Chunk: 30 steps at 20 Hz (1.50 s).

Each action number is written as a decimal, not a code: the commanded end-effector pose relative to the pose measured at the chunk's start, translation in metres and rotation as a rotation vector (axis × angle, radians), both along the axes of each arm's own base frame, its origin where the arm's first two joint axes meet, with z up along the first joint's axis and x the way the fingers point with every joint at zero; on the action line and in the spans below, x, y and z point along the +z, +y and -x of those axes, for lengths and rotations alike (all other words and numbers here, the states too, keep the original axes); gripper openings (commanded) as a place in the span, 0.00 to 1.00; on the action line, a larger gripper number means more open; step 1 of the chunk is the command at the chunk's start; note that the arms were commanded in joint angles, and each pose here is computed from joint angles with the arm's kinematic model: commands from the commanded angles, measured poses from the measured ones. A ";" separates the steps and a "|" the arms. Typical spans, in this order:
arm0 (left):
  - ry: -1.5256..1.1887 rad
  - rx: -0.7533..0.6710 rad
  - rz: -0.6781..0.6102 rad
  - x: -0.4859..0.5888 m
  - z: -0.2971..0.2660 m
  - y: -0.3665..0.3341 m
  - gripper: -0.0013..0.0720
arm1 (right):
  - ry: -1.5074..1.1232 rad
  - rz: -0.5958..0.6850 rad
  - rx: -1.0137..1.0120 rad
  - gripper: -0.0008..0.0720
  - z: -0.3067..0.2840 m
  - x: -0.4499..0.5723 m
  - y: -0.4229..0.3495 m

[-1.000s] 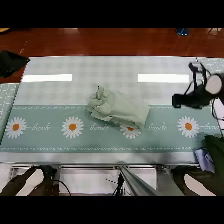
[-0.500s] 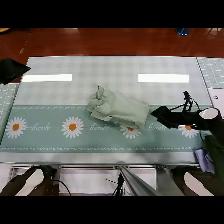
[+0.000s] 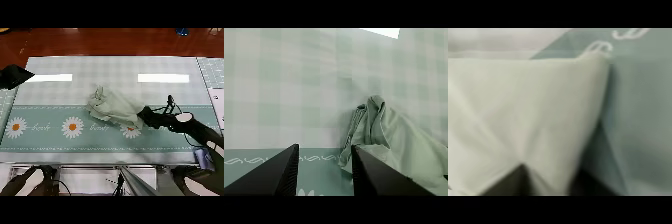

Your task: Fold the shirts.

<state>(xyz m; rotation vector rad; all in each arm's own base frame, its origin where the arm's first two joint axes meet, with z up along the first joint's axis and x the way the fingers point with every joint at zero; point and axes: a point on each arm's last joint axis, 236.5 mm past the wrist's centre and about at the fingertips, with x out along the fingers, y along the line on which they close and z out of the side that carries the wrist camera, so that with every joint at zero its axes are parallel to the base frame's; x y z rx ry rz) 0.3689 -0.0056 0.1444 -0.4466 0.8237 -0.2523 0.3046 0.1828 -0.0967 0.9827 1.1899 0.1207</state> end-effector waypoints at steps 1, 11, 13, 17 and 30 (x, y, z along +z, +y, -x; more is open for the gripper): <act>0.003 0.000 0.000 -0.001 0.000 0.000 0.59 | 0.000 -0.046 0.014 0.05 0.000 0.005 0.026; -0.009 0.038 0.077 0.001 -0.016 -0.010 0.59 | -0.614 0.012 -0.042 0.05 -0.045 0.303 -0.095; -0.021 0.029 0.077 0.002 -0.019 -0.015 0.59 | -0.582 0.115 -0.077 0.05 -0.024 0.321 -0.135; -0.045 0.037 0.072 0.006 -0.024 -0.016 0.59 | -0.405 0.341 -0.181 0.05 0.027 0.319 -0.215; 0.048 0.072 0.100 -0.040 -0.047 -0.004 0.59 | 0.446 0.794 -0.754 0.05 0.255 0.256 -0.394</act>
